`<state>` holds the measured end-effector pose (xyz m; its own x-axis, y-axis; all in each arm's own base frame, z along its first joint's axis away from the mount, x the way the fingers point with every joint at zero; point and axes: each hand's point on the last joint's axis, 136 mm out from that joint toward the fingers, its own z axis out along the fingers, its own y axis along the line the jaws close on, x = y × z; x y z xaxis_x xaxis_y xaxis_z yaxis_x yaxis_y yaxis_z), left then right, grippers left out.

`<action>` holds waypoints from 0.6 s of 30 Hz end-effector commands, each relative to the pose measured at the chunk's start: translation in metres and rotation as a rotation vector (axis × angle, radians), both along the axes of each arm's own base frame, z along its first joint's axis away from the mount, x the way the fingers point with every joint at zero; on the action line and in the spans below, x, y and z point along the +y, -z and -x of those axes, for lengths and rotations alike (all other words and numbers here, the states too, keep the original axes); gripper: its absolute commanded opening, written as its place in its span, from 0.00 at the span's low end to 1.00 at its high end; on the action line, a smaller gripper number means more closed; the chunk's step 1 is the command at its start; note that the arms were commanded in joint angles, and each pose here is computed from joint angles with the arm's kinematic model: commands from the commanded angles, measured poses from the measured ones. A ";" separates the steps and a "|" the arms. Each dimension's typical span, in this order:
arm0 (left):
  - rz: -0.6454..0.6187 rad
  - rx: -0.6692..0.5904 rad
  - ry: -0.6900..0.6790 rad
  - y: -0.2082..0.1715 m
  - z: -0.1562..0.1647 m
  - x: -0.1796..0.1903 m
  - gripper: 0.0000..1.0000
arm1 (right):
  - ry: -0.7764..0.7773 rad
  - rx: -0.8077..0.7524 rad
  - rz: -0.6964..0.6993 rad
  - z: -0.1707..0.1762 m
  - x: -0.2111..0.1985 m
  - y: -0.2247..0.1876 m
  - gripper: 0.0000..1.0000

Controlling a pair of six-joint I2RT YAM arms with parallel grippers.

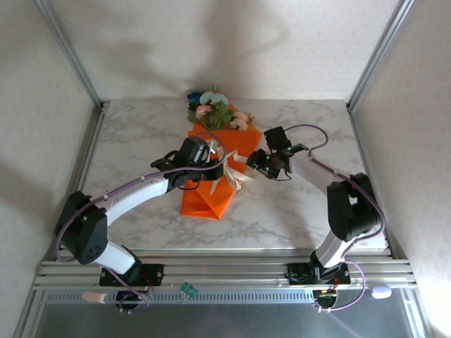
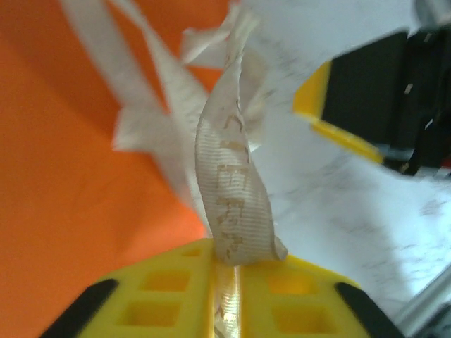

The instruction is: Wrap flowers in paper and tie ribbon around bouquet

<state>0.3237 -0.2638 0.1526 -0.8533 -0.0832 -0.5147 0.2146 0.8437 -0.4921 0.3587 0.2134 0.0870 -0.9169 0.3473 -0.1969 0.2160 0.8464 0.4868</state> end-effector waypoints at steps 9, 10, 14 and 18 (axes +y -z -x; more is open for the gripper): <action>-0.198 0.093 -0.255 0.039 0.025 0.097 0.39 | -0.066 -0.032 0.122 -0.019 0.017 -0.007 0.53; -0.166 0.091 -0.261 0.034 0.022 0.095 0.41 | -0.081 -0.036 0.126 -0.018 0.022 -0.007 0.52; -0.023 0.100 -0.220 0.020 0.006 0.070 0.50 | -0.118 -0.018 0.151 -0.013 0.034 -0.002 0.50; -0.018 0.154 -0.167 0.039 -0.015 0.047 0.51 | -0.089 -0.015 0.130 -0.005 0.029 0.002 0.49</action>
<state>0.3229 -0.1947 0.1162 -0.8828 -0.2270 -0.4111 -0.0298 0.9007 -0.4333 0.3718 0.2551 0.0970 -0.9373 0.2201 -0.2703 0.0940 0.9063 0.4119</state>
